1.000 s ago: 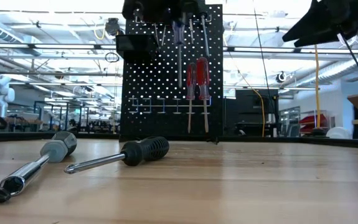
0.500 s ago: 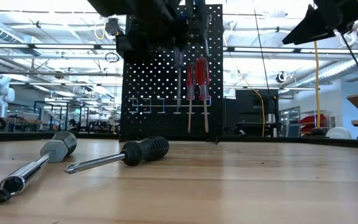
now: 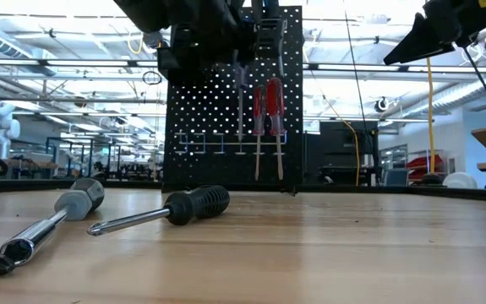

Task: Hang tools onto peg board
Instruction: Hang the transparent blue screwdriver on the pegboard

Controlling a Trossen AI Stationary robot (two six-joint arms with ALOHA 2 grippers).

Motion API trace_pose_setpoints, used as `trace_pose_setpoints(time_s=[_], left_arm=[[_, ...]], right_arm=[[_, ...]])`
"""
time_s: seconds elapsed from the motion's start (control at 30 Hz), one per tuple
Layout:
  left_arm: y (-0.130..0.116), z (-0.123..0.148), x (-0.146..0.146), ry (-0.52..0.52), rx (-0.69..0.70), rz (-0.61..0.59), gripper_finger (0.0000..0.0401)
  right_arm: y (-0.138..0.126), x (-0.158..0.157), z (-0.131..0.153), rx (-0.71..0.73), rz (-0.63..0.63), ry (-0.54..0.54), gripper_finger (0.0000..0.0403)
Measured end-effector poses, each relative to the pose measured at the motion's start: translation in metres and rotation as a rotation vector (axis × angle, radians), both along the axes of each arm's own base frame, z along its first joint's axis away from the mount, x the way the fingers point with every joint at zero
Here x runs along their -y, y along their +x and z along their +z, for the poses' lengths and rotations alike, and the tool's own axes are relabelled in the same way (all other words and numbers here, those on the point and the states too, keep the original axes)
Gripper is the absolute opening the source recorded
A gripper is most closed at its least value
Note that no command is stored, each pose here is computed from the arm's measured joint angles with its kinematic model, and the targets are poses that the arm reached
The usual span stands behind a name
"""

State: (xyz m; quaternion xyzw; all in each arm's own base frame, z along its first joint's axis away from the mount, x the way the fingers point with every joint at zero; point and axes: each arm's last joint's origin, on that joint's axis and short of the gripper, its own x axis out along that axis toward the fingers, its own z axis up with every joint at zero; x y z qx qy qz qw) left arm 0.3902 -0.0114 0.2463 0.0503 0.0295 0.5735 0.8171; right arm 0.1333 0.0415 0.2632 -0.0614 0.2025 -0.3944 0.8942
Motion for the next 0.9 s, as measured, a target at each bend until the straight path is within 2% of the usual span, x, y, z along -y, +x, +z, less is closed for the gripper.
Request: trace_pose_setpoints(time_s=[0.37, 0.6, 0.9], left_arm=[[0.004, 0.019, 0.002, 0.047, -0.032, -0.009, 0.0115], [0.005, 0.017, -0.009, 0.035, -0.029, 0.016, 0.0115], [0.005, 0.007, -0.008, -0.01, 0.004, 0.012, 0.0115]], right_arm=[[0.0, 0.0, 0.0, -0.004, 0.002, 0.004, 0.0389], [0.0, 0.0, -0.001, -0.012, 0.012, 0.02, 0.0389], [-0.001, 0.0, -0.001, -0.024, 0.012, 0.014, 0.0389]])
